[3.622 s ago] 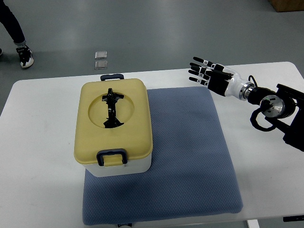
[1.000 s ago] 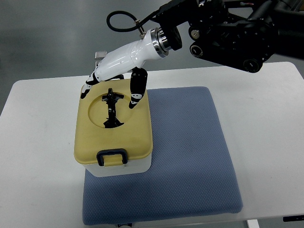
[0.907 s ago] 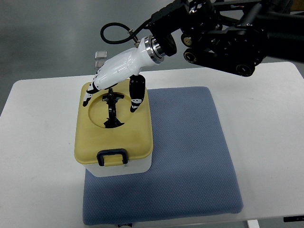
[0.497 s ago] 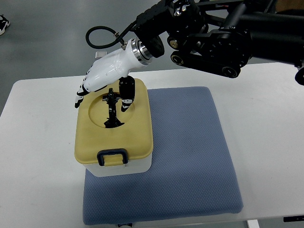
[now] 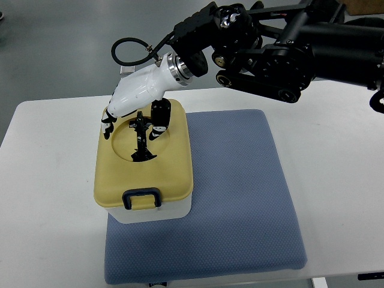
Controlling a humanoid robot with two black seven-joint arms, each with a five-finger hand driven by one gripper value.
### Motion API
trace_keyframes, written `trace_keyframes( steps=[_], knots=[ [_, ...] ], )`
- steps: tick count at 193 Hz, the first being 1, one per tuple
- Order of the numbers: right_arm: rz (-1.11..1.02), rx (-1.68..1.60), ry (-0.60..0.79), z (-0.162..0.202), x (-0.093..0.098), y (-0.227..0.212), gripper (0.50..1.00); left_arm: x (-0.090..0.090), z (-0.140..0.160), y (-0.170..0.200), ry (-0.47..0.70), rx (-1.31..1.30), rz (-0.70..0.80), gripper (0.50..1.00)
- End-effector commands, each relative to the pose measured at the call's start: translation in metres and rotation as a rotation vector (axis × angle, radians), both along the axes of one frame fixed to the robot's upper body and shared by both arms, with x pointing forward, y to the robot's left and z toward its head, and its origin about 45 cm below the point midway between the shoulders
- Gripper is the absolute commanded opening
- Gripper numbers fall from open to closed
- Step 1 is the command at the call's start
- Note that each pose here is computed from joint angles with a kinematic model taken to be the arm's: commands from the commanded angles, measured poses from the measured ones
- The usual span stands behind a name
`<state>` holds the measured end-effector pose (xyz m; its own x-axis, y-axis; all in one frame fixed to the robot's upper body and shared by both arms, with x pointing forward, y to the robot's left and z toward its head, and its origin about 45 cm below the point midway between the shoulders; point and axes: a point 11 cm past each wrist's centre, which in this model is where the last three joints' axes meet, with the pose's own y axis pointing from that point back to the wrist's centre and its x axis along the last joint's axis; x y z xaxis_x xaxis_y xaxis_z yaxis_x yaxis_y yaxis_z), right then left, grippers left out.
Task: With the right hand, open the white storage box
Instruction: 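Close the right hand fingers around the black lid handle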
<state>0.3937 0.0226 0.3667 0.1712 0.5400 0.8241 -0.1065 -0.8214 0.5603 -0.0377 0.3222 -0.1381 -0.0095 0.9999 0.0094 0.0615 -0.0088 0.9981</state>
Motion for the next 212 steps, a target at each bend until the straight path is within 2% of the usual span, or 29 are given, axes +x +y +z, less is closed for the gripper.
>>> trace_keyframes(
  steps=[1,15,27,35,54,96,128,212],
  knots=[
    [-0.001,-0.001,0.004,-0.0022,-0.0001,-0.0006,0.758,0.0002,0.0000,0.0000,0.000,0.000,0.000,1.000],
    [-0.004,0.001,0.005,-0.0030,0.0008,-0.0013,0.727,0.0001,0.0000,0.0000,0.000,0.000,-0.002,1.000],
    [-0.009,0.001,0.007,-0.0044,0.0020,-0.0024,0.721,-0.0005,0.0000,0.0000,0.000,0.000,0.000,1.000],
    [-0.011,0.002,0.006,-0.0050,0.0025,-0.0029,0.686,0.0002,0.0000,0.0000,0.000,0.000,0.000,1.000],
    [-0.013,0.005,-0.012,-0.0047,0.0054,-0.0042,0.658,0.0002,0.0000,0.0000,0.000,0.000,0.000,1.000],
    [-0.016,0.010,-0.014,-0.0081,0.0067,-0.0056,0.639,0.0002,0.0000,0.0000,0.000,0.000,0.000,1.000],
    [-0.014,0.009,-0.010,-0.0101,0.0063,-0.0062,0.550,0.0002,0.0000,0.0000,0.000,0.000,0.000,1.000],
    [0.010,0.030,-0.024,-0.0073,0.0039,-0.0026,0.500,0.0002,0.0000,0.0000,0.000,0.000,0.000,1.000]
  ],
)
